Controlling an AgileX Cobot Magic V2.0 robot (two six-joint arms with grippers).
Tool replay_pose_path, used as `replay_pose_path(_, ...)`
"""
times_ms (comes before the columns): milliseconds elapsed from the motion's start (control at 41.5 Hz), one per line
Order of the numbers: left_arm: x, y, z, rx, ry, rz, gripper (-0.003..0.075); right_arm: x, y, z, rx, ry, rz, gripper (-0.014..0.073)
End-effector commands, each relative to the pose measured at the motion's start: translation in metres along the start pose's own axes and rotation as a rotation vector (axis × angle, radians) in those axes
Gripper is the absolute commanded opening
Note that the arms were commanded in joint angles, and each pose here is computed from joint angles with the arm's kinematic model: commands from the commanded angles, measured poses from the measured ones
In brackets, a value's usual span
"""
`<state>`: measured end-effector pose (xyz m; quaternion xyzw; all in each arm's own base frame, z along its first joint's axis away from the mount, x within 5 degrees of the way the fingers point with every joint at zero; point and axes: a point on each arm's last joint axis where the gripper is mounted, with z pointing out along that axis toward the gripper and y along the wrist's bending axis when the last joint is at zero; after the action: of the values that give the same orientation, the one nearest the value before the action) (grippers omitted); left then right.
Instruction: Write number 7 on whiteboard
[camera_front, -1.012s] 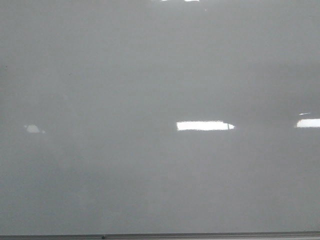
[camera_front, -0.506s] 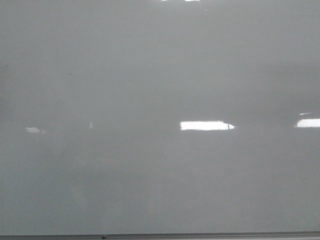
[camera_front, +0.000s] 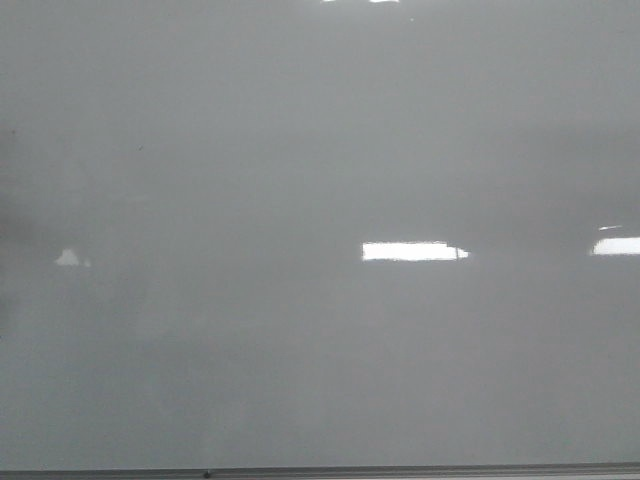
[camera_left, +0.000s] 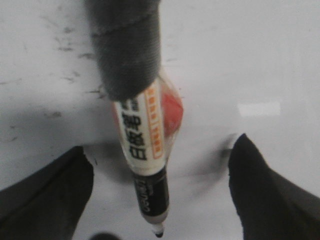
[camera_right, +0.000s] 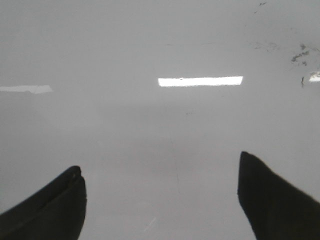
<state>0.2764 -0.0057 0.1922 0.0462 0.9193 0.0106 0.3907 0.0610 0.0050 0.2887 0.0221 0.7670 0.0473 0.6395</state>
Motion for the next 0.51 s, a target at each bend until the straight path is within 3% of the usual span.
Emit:
replay_pose_path(0, -0.0210, 0.0019, -0.0066, -0.016, -0.135, -0.011, 0.0400, -0.0169, 0.0000, -0.0014, 0.011, -0.090, -0.007, 0.0634)
replay_pose_path(145, -0.0213, 0.0020, -0.0051, -0.017, -0.142, -0.011, 0.0176, -0.0169, 0.0000, -0.0014, 0.011, -0.090, -0.007, 0.0634)
replay_pose_path(241, -0.0228, 0.0022, -0.0054, -0.020, -0.159, -0.009, 0.0071, -0.0169, 0.0000, -0.0014, 0.011, -0.090, -0.007, 0.0634)
replay_pose_path(361, -0.0246, 0.0025, -0.0057, -0.023, -0.178, -0.009, 0.0009, -0.0169, 0.0000, -0.0014, 0.011, -0.090, -0.007, 0.0634)
replay_pose_path(482, -0.0224, 0.0021, -0.0058, -0.019, -0.153, -0.009, 0.0006, -0.0169, 0.0000, -0.0014, 0.011, -0.090, -0.007, 0.0634)
